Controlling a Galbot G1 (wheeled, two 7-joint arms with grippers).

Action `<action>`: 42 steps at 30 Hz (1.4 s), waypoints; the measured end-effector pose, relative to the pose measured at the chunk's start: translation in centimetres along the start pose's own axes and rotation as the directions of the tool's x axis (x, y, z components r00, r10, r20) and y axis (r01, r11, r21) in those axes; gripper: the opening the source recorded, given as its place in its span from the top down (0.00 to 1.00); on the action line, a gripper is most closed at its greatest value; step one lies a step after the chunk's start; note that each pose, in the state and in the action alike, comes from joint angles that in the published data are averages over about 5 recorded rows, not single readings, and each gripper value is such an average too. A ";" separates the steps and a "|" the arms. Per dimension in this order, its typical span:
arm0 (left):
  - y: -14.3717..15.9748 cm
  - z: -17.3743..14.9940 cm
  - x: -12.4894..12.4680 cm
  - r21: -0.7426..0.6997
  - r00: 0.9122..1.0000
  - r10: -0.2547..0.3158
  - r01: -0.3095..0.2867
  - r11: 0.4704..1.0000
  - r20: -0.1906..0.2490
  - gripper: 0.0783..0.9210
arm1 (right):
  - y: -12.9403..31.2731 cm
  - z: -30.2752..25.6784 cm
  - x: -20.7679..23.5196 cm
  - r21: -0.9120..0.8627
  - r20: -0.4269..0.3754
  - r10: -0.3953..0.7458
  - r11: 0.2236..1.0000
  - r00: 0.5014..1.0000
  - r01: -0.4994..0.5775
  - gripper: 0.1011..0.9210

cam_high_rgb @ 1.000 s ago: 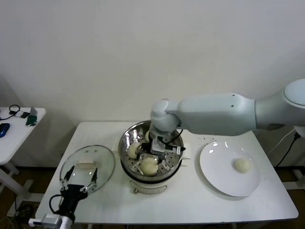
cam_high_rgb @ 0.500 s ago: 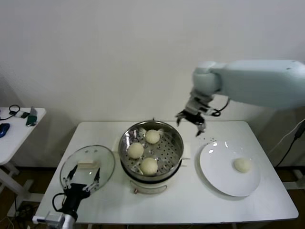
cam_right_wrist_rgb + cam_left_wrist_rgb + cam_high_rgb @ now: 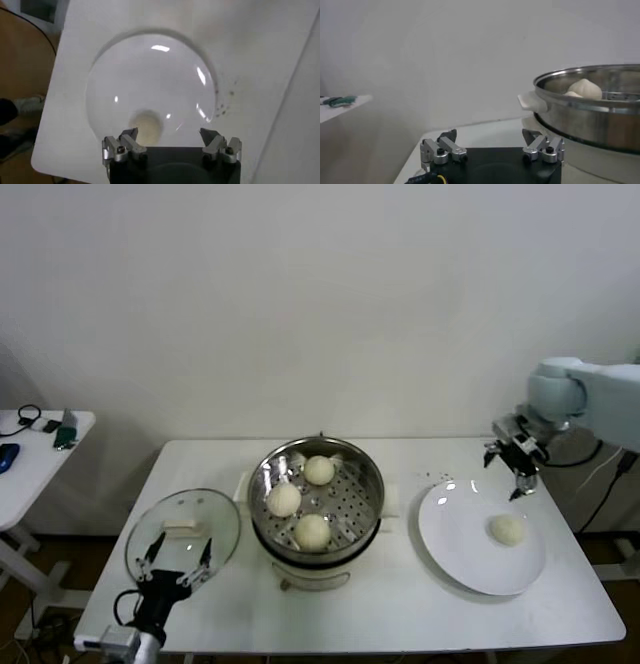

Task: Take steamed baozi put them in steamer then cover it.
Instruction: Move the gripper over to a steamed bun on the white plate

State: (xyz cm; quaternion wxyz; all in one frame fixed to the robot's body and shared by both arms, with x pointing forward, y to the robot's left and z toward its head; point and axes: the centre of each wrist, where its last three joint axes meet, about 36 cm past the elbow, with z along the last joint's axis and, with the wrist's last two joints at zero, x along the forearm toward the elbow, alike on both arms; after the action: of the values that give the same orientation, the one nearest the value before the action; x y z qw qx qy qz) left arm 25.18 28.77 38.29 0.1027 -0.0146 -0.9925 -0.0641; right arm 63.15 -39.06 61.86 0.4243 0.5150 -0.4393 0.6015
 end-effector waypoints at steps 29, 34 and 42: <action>0.2 1.8 -0.4 -0.011 0.999 -0.005 0.005 1.000 -0.039 0.12 | 3.9 4.8 -15.1 -0.230 -0.042 -0.032 0.973 0.999 0.022 0.12; 0.3 1.8 -0.3 -0.012 0.999 -0.004 0.004 1.000 -0.041 0.12 | 3.8 4.5 -15.7 -0.238 -0.031 -0.016 0.971 0.999 0.008 0.23; 0.2 1.6 -0.3 -0.015 0.999 -0.001 0.001 1.000 -0.037 0.12 | 3.8 4.6 -15.6 -0.242 -0.016 -0.010 0.970 1.000 0.006 0.32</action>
State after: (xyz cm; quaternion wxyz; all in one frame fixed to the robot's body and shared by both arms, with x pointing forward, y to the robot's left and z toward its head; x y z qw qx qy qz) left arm 25.16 29.15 36.71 0.1207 -0.0136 -0.9900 -0.0717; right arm 62.30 -45.40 46.44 0.4900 0.4559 -0.5038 0.5461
